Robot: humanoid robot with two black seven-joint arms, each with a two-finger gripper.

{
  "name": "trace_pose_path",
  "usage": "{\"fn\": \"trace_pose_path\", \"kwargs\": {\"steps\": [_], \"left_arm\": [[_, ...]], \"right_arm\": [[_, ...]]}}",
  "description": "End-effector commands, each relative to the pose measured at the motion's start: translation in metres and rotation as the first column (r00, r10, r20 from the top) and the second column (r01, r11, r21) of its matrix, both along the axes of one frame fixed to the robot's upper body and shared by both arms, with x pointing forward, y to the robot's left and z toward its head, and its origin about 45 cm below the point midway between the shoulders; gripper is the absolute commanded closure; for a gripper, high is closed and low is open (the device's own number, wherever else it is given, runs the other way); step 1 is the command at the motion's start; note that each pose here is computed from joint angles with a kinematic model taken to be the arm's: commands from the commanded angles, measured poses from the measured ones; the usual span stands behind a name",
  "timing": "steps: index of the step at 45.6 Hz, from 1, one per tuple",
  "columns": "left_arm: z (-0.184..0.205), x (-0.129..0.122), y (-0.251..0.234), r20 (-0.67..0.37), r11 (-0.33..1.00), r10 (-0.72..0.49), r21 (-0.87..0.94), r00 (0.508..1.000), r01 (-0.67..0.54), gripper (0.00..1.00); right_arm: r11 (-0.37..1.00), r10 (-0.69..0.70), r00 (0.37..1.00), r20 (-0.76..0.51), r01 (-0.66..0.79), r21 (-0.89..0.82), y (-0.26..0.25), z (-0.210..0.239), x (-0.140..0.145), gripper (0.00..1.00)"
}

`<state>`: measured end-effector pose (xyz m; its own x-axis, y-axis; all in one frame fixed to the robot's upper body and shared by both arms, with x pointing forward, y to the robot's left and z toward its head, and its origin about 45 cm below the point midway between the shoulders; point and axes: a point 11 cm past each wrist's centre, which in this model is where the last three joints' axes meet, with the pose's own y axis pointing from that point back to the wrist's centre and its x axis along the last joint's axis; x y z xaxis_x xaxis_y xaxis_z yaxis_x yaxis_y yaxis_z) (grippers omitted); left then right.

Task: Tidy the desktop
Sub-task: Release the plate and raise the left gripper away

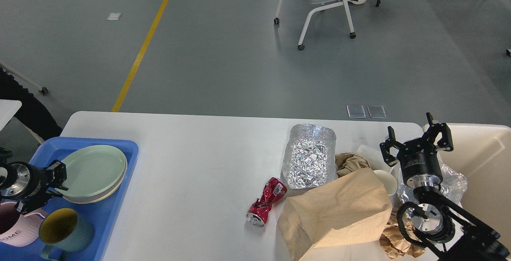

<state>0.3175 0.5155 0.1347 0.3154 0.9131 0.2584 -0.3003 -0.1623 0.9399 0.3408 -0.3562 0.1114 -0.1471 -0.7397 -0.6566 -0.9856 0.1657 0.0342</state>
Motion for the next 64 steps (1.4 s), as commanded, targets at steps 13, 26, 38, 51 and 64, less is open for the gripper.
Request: {"fn": "trace_pose_path", "kwargs": {"steps": [13, 26, 38, 51, 64], "left_arm": [[0.043, 0.041, -0.005, 0.171, 0.999, 0.037, -0.012, 0.985, -0.035, 0.04], [0.096, 0.070, 0.006, 0.433, 0.951, 0.260, -0.267, 0.863, -0.153, 0.04], [0.089, 0.095, -0.033, 0.574, 0.697, 0.629, -0.715, 0.525, -0.055, 0.04], [0.093, 0.113, -0.079, 0.528, 0.529, 0.762, -0.842, 0.376, 0.110, 0.04], [0.070, 0.065, -0.116, 0.395, 0.364, 0.827, -0.918, 0.401, 0.155, 0.04]], "right_arm": [[1.000, 0.001, 1.000, 0.001, -0.001, 0.001, 0.000, 0.000, 0.000, 0.00], [1.000, 0.000, 1.000, 0.000, 0.000, 0.000, 0.000, 0.000, 0.000, 0.00], [1.000, 0.000, 1.000, -0.001, 0.000, 0.001, 0.000, 0.000, 0.000, 0.00], [1.000, -0.001, 1.000, 0.000, 0.001, -0.001, 0.000, 0.000, 0.000, 0.00], [1.000, 0.001, 1.000, 0.001, -0.001, 0.001, 0.000, 0.000, 0.000, 0.00]]}}
